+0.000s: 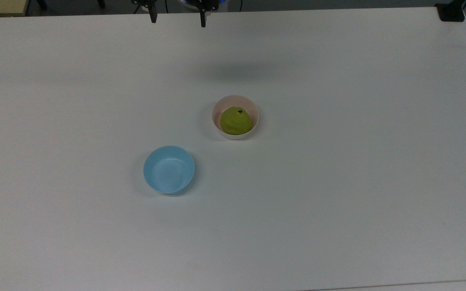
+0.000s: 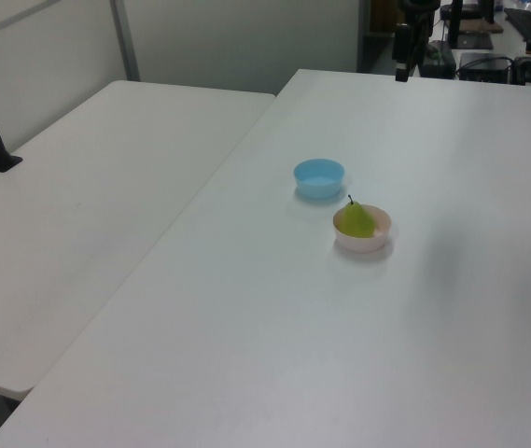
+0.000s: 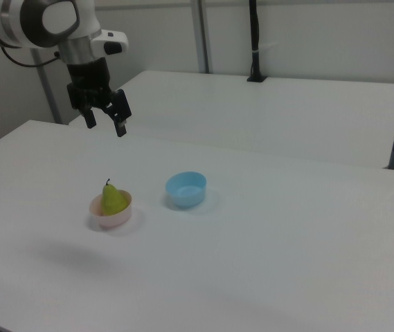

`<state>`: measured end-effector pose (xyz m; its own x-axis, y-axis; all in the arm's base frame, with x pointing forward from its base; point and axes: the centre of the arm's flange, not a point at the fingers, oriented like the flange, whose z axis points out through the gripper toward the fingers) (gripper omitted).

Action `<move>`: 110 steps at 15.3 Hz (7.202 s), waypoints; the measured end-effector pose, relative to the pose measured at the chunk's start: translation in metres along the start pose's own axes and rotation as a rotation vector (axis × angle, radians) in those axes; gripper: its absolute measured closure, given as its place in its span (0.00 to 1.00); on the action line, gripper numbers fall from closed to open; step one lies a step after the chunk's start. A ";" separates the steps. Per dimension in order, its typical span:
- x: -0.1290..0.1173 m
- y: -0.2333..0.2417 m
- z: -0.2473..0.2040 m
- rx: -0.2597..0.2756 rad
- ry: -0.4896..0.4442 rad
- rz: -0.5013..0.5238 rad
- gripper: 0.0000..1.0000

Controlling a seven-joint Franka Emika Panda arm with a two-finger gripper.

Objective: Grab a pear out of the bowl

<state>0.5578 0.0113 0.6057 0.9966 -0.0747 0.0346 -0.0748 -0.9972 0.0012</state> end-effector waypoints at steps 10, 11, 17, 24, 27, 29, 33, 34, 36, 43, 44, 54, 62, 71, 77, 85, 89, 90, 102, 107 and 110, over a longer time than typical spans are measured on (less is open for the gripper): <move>-0.001 0.000 0.001 -0.001 -0.009 -0.001 0.00; -0.001 0.000 0.001 -0.001 -0.009 -0.001 0.00; -0.001 -0.003 0.003 -0.001 -0.013 -0.076 0.00; 0.004 -0.053 0.039 0.001 -0.019 -0.230 0.00; 0.009 -0.072 0.068 0.001 -0.048 -0.304 0.00; 0.015 -0.084 0.089 0.000 -0.062 -0.337 0.00; 0.024 -0.113 0.142 -0.011 -0.088 -0.389 0.00; 0.025 -0.116 0.151 -0.014 -0.090 -0.395 0.00; 0.027 -0.119 0.167 -0.014 -0.090 -0.399 0.00; 0.037 -0.120 0.222 -0.046 -0.082 -0.422 0.06; 0.037 -0.120 0.230 -0.049 -0.085 -0.424 0.06; 0.040 -0.127 0.257 -0.050 -0.073 -0.438 0.11; 0.040 -0.131 0.265 -0.052 -0.075 -0.446 0.27; 0.042 -0.131 0.261 -0.051 -0.058 -0.447 0.29; 0.037 -0.129 0.220 -0.052 -0.039 -0.443 0.29; 0.036 -0.096 0.155 -0.059 -0.022 -0.387 0.29; 0.051 -0.017 0.158 -0.066 -0.031 -0.261 0.29; 0.053 -0.002 0.158 -0.067 -0.033 -0.238 0.29; 0.062 0.085 0.256 -0.097 -0.102 -0.138 0.29; 0.063 0.085 0.261 -0.103 -0.108 -0.143 0.19; 0.063 0.086 0.260 -0.109 -0.106 -0.146 0.00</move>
<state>0.6234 -0.0798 0.3484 0.9948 0.0647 -0.0788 0.0730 -0.9916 0.1064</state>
